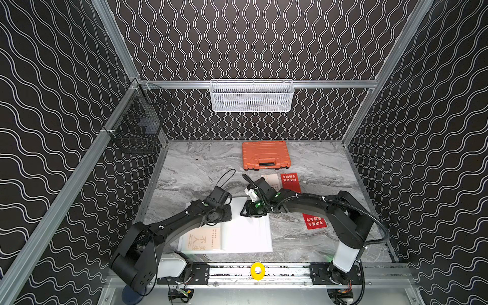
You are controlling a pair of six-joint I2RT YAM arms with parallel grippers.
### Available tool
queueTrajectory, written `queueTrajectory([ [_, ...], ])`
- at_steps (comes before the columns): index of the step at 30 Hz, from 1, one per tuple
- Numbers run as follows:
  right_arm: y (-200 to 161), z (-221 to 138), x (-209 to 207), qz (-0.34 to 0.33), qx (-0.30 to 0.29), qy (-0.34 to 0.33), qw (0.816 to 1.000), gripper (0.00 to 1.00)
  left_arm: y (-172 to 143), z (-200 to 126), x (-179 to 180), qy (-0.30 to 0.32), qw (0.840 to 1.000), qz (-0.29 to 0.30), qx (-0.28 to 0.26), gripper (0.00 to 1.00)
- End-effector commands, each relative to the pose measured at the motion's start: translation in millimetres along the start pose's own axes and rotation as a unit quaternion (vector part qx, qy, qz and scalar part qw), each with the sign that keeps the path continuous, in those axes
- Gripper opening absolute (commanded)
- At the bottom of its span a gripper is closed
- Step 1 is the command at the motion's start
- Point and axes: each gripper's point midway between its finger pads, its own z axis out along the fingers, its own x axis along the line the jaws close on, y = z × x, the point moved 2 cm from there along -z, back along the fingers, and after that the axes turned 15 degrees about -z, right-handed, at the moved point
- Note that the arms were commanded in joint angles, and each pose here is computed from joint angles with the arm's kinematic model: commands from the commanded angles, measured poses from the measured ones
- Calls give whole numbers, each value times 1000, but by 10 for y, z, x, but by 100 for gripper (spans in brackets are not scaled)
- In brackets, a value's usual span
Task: Place the photos into the photo albums
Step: Turn the page of the photo album at the center of the board.
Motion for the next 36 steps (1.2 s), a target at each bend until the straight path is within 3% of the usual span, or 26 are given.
queueTrajectory([
  [1,48,-51,93,-15,-9,18,1000,22,63,-90,-2,1,1000,6,0,44],
  [9,178,-137,499,-53,-16,60,997,6,545,-607,34,-11,998,-13,-60,44],
  [18,532,-101,1176,-79,-34,167,982,7,1005,-1176,265,-12,991,-51,-126,45],
  [20,585,51,1229,-77,-27,178,981,9,1072,-1262,298,-15,989,-57,-134,45],
  [25,714,303,1417,-84,-12,193,978,16,1163,-1377,385,-16,987,-70,-144,45],
  [31,842,400,1545,-86,-14,207,975,48,1199,-1429,433,-20,986,-79,-147,45],
  [36,885,321,1619,-94,-23,214,972,56,1228,-1460,408,-25,985,-81,-149,46],
])
